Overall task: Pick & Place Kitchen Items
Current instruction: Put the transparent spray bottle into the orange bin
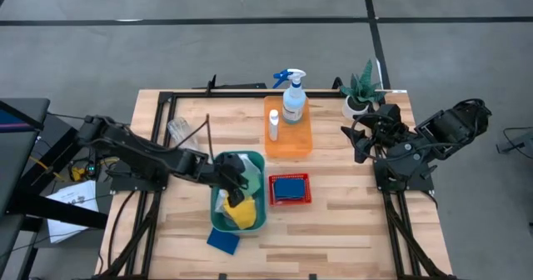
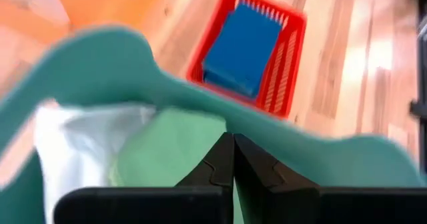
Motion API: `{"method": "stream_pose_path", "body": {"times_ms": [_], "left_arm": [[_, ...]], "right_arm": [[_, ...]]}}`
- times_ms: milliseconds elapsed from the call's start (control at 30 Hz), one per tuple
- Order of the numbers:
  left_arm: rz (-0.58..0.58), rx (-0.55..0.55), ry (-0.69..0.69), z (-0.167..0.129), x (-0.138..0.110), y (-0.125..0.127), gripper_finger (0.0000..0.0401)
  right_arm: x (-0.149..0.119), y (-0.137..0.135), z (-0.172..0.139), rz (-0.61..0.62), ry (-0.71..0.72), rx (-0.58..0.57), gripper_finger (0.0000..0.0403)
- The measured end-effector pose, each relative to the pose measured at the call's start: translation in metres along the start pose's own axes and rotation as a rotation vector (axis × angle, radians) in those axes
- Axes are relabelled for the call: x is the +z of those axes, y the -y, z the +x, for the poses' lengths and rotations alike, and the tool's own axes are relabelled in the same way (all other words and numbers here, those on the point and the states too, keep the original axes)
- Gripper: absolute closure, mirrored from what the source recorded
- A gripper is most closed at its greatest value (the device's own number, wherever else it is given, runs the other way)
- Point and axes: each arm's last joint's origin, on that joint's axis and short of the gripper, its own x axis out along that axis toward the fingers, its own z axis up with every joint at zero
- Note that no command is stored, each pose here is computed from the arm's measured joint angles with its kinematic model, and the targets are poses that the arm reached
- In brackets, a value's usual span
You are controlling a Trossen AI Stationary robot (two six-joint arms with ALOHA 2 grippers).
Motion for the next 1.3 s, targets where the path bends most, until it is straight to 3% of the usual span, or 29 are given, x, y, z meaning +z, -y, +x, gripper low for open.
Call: {"method": "stream_pose_path", "body": {"times_ms": [400,600,800,1033,1300], "left_arm": [[-0.015,0.003,0.149,-0.036,0.014,-0.007,0.0401],[0.023,-0.032,0.236,-0.065,0.021,-0.013,0.0401],[0.045,0.001,0.341,-0.089,0.027,-0.021,0.039],[0.121,0.023,0.371,-0.106,0.026,-0.028,0.0339],[0.243,0.105,0.19,-0.116,0.005,-0.045,0.0241]], "right_arm": [[0.0,0.0,0.0,0.01,0.0,0.0,0.0148],[0.001,0.002,-0.001,0.017,-0.001,0.005,0.0148],[0.004,0.009,-0.005,0.058,0.002,0.015,0.0148],[0.005,0.013,-0.007,0.063,-0.003,0.019,0.0148],[0.004,0.022,-0.009,0.095,-0.019,-0.002,0.0148]]}}
